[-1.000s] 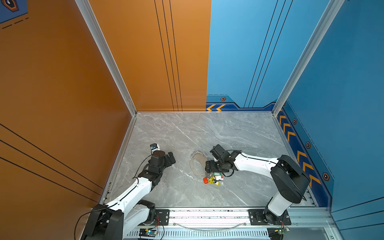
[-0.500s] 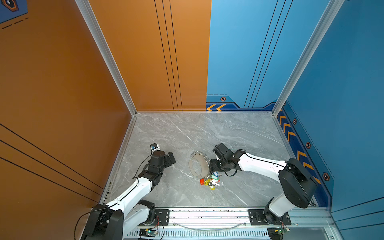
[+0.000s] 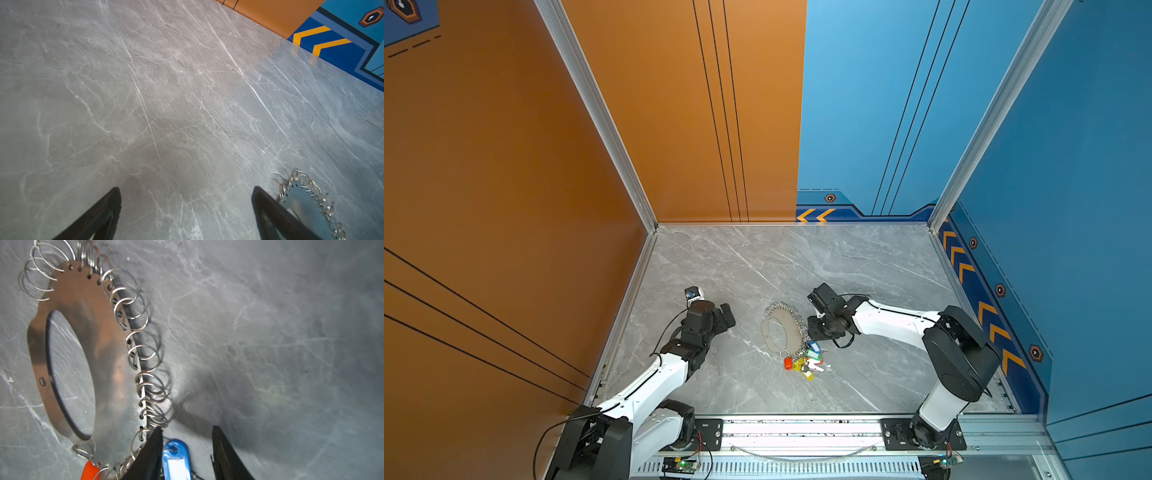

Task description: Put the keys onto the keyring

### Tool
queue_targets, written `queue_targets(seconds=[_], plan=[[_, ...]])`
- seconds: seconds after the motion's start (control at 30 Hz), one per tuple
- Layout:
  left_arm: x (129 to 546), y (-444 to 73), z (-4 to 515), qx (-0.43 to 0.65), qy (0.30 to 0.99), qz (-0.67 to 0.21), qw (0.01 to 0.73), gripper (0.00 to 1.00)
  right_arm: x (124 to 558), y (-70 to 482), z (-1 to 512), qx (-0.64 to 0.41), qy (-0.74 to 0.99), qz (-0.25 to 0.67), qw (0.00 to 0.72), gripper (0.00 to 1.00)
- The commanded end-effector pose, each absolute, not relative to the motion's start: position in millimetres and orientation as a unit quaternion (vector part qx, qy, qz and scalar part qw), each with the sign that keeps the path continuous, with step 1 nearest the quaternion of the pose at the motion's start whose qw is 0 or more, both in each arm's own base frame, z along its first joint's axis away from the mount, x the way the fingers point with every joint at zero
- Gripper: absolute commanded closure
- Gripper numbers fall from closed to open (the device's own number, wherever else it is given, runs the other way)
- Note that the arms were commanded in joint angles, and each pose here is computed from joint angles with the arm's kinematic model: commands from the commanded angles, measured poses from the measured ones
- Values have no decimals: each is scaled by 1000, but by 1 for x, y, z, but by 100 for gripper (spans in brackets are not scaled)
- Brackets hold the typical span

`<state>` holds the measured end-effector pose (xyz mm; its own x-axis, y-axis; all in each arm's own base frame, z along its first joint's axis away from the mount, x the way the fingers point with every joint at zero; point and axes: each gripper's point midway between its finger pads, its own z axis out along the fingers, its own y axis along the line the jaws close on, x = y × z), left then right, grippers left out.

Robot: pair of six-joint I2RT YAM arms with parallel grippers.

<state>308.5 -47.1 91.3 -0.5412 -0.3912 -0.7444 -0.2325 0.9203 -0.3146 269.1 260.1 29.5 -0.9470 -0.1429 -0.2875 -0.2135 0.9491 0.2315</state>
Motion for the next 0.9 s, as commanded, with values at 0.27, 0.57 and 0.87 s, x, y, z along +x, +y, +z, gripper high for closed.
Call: queue_targets(seconds=[0.27,0.57,0.87], plan=[[316,-49,102,-180,868,-101,452,2,241,289,31,-147,975,119,120,60],[315,-48,102,-180,867,-99,454,2,234,297,44,-181,970,91,132,48],[316,-48,103,-181,866,-99,455,2,244,281,47,-176,970,93,139,58]])
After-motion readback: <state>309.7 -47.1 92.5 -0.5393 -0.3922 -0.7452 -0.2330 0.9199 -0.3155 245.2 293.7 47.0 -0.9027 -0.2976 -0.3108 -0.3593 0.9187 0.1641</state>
